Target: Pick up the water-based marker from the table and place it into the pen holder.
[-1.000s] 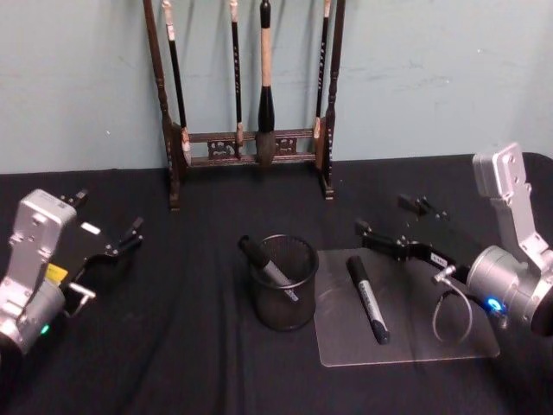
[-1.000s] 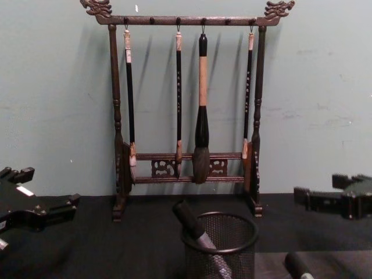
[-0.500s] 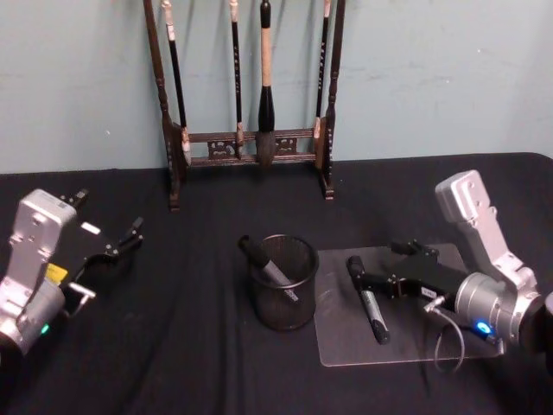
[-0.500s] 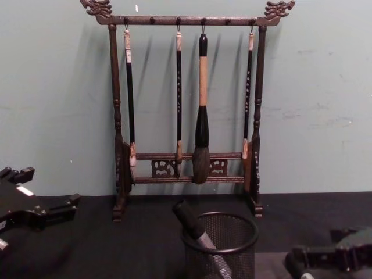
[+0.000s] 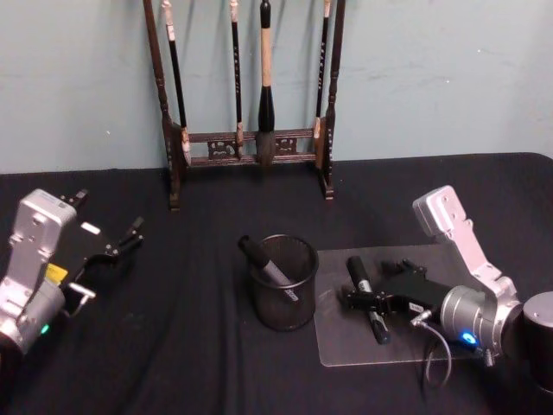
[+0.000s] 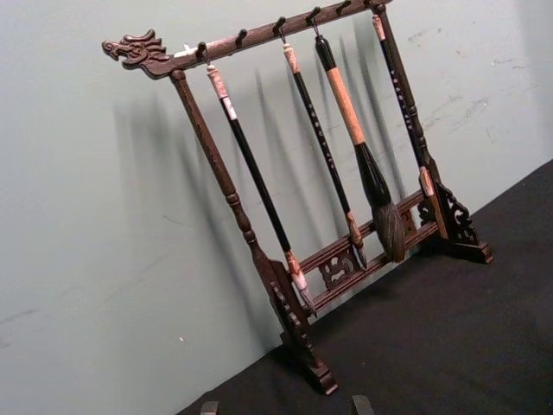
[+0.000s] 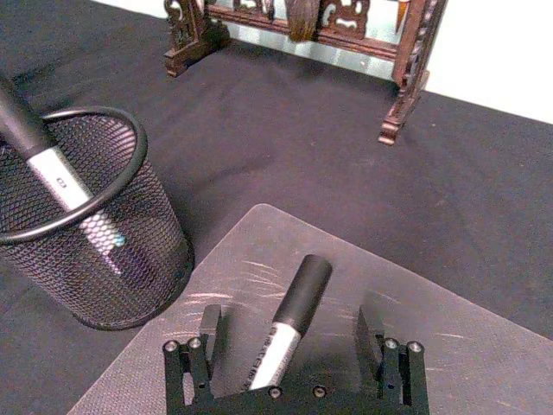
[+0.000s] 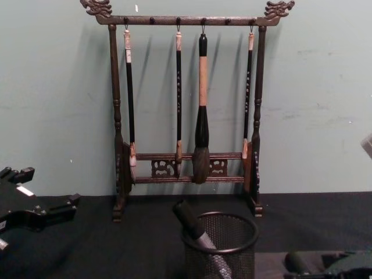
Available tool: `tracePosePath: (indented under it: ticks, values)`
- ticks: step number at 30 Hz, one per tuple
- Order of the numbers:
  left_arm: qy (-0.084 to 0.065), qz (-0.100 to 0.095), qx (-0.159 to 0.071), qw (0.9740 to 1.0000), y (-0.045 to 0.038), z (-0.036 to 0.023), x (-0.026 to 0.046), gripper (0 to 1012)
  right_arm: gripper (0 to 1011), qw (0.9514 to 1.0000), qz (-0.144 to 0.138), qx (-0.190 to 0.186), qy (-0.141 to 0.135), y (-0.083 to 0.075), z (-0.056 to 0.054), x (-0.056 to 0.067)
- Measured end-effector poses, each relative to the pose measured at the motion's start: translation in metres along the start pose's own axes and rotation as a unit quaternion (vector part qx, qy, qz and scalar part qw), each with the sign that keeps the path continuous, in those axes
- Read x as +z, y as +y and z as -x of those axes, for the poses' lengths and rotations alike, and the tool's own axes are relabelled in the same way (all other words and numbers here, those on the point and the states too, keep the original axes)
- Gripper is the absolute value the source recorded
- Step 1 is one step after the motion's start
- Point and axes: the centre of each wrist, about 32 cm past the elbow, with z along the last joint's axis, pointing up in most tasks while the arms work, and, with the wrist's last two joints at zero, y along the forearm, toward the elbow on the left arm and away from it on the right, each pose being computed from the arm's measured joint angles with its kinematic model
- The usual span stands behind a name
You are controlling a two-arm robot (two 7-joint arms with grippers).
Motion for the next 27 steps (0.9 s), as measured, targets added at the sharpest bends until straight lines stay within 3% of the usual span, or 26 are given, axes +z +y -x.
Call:
tracePosePath:
  ticks: [27]
  values:
    - [0.000,0.000,0.000,1.0000,0.0000,0.0000,0.0000,1001,1000,0.9998,0.009,0.001,-0.020,0.0059,0.0030,-0.0050]
